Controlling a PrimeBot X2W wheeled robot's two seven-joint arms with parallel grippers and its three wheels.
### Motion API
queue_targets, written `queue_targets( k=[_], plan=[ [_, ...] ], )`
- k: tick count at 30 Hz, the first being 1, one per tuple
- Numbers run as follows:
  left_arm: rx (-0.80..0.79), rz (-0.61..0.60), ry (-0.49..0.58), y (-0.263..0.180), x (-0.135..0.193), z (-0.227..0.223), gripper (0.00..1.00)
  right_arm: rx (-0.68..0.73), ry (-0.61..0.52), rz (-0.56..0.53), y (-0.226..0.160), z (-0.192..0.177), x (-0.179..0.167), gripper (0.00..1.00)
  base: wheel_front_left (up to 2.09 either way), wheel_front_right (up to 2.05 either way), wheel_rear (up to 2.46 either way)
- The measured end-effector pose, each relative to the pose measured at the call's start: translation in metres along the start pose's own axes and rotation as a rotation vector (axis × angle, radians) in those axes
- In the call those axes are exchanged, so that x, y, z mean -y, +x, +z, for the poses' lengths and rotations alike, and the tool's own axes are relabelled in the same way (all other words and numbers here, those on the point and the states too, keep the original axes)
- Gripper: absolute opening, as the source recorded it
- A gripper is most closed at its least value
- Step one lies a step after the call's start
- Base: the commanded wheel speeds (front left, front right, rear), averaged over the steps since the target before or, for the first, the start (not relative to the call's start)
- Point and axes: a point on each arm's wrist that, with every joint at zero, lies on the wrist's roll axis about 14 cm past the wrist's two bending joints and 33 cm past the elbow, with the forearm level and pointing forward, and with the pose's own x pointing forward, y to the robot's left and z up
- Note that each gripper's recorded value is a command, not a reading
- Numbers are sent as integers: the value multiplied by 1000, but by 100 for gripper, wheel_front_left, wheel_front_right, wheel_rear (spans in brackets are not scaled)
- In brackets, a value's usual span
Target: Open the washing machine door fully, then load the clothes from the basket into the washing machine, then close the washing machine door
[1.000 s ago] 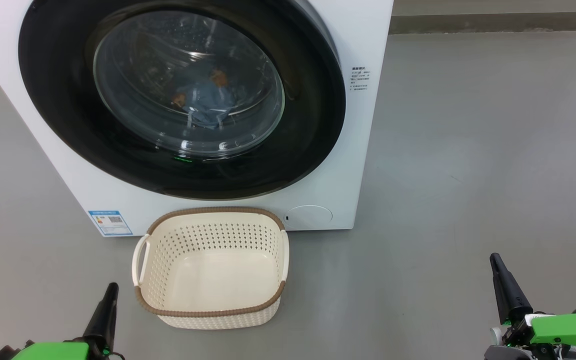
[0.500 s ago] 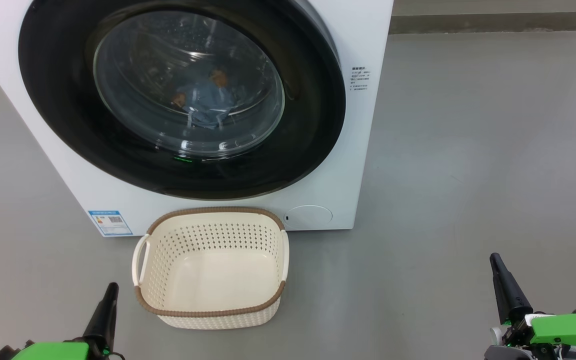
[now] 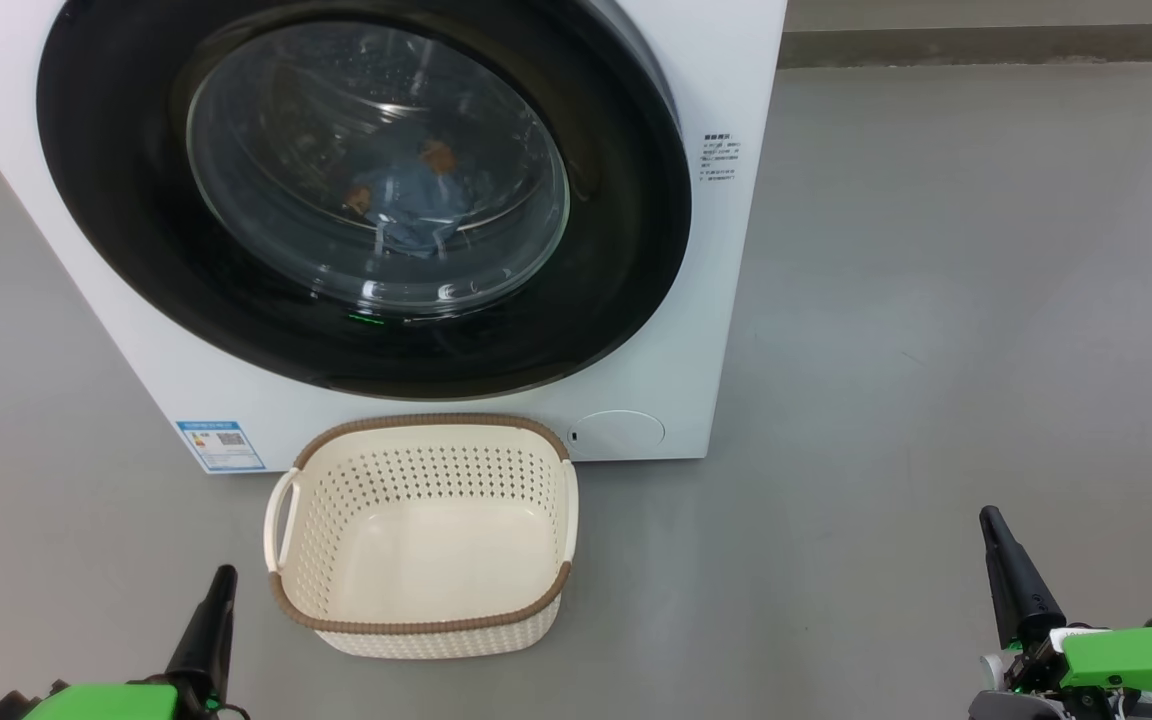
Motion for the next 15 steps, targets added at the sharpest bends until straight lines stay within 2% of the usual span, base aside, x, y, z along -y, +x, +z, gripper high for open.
queue_targets(
  k=[15],
  plan=[
    [0,0,0,0,0,0,0,0,0,0,0,0,0,0,0,0,0]
  ],
)
